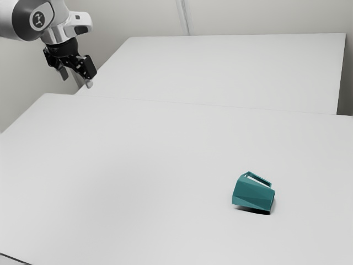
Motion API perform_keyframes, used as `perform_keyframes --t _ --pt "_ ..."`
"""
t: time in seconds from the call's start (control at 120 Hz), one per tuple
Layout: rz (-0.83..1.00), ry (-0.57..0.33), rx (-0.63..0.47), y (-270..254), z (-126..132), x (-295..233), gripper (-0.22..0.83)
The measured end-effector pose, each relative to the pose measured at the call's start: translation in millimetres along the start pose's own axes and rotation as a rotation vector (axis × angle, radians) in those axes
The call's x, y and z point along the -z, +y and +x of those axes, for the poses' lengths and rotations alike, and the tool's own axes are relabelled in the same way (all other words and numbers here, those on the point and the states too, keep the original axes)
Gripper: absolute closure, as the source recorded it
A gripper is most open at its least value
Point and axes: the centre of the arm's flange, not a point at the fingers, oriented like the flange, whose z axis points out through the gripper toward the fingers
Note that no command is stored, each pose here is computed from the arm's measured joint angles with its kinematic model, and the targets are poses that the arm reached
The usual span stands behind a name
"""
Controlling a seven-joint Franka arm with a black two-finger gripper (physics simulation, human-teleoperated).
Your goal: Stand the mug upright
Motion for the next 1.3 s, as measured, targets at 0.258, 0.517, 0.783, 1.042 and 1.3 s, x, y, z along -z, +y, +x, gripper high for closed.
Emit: perform_keyframes --t 0.258,0.517,0.783,1.042,1.3 --pt "0.006 0.033 -0.081 28.7 8.1 3.1 0.0" --pt "-0.182 -0.014 -0.116 72.2 38.0 -62.0 0.0" --pt "-0.473 -0.158 0.006 111.8 45.7 -150.7 0.0" --pt "-0.678 -0.276 0.127 175.4 45.5 -220.4 0.0" --pt "-0.782 -0.312 0.217 226.9 57.6 -259.4 0.0"
